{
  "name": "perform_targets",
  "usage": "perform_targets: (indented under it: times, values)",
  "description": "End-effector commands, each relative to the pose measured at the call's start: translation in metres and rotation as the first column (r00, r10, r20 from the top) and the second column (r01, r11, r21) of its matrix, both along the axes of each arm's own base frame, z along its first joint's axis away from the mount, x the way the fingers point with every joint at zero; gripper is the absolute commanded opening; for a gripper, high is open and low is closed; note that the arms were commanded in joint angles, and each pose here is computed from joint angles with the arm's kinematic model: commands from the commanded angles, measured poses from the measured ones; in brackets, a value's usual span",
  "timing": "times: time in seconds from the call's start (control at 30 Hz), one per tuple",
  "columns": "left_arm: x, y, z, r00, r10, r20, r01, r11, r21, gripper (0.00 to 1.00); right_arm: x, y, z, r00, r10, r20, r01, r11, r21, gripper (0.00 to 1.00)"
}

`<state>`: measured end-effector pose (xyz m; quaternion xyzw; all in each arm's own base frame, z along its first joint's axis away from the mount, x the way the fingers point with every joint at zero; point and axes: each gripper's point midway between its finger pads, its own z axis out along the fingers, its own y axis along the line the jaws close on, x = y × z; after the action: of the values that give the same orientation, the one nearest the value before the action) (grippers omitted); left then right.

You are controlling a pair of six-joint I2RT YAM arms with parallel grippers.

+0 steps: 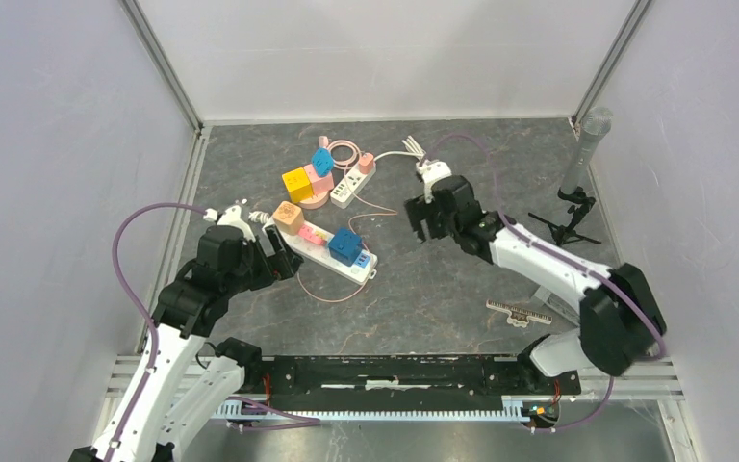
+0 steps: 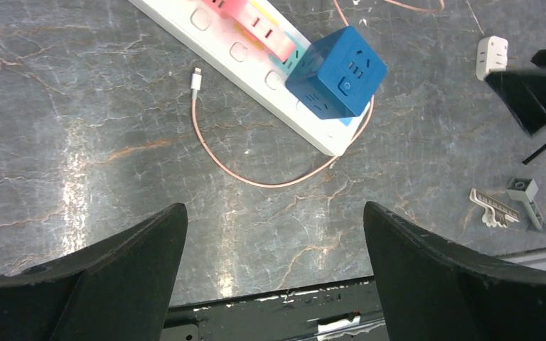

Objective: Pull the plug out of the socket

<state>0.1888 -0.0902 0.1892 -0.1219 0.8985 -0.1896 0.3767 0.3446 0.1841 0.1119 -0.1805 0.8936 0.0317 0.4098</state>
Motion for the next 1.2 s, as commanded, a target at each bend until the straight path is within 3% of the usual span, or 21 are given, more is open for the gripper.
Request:
perform_targets:
  times: [0.0, 0.1, 0.2, 0.43, 0.8, 1.03, 1.17]
  values:
    - [0.008, 0.005, 0.0, 0.998, 0.05, 0.035, -0.05, 0.999, -0.002, 1.0, -0.046, 0.094, 0.045, 0.948, 0.299, 0.111, -0.318, 0.909, 0.269, 0.93]
    - [0.005, 0.001, -0.008, 0.999, 0.035, 0.007, -0.035, 0.999, -0.017, 1.0, -0.071, 0.137, 0.063, 0.896, 0.407, 0.179, -0.444, 0.808, 0.386, 0.98]
    - [0.003, -0.001, -0.014, 0.999, 0.034, -0.009, -0.034, 0.999, -0.03, 1.0, -0.085, 0.162, 0.067, 0.865, 0.454, 0.215, -0.502, 0.776, 0.382, 0.98]
    - [-0.006, -0.002, -0.015, 0.999, 0.038, -0.008, -0.038, 0.997, -0.066, 1.0, -0.065, 0.183, 0.036, 0.859, 0.478, 0.183, -0.511, 0.819, 0.259, 0.98]
    - [-0.003, -0.004, -0.016, 1.0, 0.028, 0.005, -0.027, 0.998, -0.063, 1.0, -0.047, 0.225, 0.014, 0.754, 0.648, 0.11, -0.657, 0.744, 0.119, 0.97]
    - [-0.003, -0.003, -0.012, 0.999, 0.036, 0.026, -0.034, 0.997, -0.072, 1.0, -0.035, 0.232, -0.013, 0.799, 0.597, -0.068, -0.591, 0.801, 0.097, 0.87]
    - [-0.003, -0.002, -0.012, 0.999, 0.043, 0.027, -0.041, 0.997, -0.069, 1.0, -0.041, 0.225, -0.029, 0.808, 0.572, -0.138, -0.563, 0.82, 0.102, 0.88]
